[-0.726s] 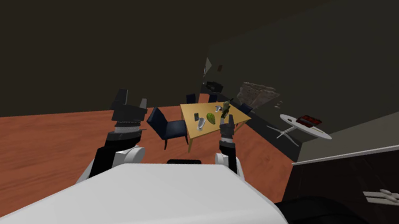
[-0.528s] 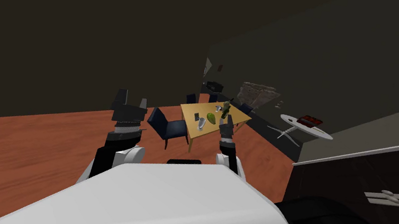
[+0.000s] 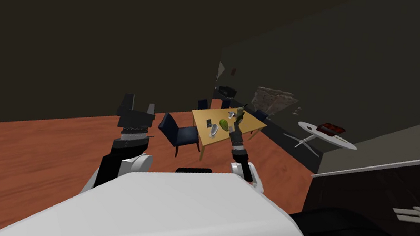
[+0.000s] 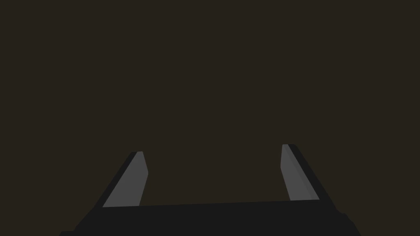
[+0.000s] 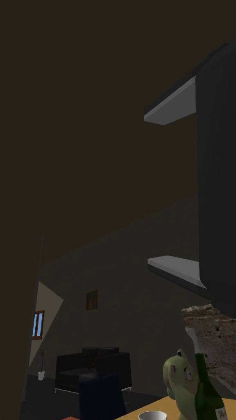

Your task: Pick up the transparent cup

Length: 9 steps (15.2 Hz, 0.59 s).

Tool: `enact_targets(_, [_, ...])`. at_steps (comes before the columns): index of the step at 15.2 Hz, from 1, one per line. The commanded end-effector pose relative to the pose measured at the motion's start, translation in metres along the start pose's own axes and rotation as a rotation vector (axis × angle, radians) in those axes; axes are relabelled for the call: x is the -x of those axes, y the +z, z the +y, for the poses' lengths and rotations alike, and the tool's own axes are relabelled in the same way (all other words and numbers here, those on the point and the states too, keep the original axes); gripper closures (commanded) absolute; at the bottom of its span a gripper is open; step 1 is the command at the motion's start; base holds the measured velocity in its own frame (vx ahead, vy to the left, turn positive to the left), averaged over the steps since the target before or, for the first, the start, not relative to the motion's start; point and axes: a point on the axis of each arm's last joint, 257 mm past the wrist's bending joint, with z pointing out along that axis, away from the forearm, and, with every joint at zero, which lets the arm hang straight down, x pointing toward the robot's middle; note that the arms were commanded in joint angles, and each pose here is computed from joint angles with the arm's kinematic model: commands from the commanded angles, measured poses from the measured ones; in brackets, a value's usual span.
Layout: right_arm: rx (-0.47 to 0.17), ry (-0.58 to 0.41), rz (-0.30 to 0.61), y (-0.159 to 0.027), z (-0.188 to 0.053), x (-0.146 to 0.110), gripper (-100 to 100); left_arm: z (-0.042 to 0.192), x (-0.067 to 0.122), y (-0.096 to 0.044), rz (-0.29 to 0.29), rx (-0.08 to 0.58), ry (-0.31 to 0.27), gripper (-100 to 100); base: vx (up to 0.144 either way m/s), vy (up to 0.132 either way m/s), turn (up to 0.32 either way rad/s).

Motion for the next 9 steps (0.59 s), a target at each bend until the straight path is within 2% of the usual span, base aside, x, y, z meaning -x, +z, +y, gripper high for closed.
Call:
enact_targets(1, [-0.016,-0.037,0.043,-0.002,-0.008,-0.002,-100,0.0,0.0,0.0,0.0,0.0,0.0,0,0.001,0.042,0.042])
enact_targets(2, [-0.033,-0.063,0.068,-0.003,-0.018,-0.005,-100,0.0,0.0,0.0,0.0,0.0,0.0,0,0.004,0.042,0.061])
enact_targets(4, [-0.035,-0.079,0.088,-0.003,-0.019,-0.005,-100,0.0,0.0,0.0,0.0,0.0,0.0,0,0.005,0.031,0.028])
enact_targets(7, [-0.074,-0.155,0.163,-0.007,-0.042,-0.01,-100,0.0,0.0,0.0,0.0,0.0,0.0,0,0.004,0.03,0.062])
enact_targets(9, [-0.077,-0.174,0.185,-0.008,-0.042,-0.009,-100,0.0,0.0,0.0,0.0,0.0,0.0,0,0.009,0.029,0.04])
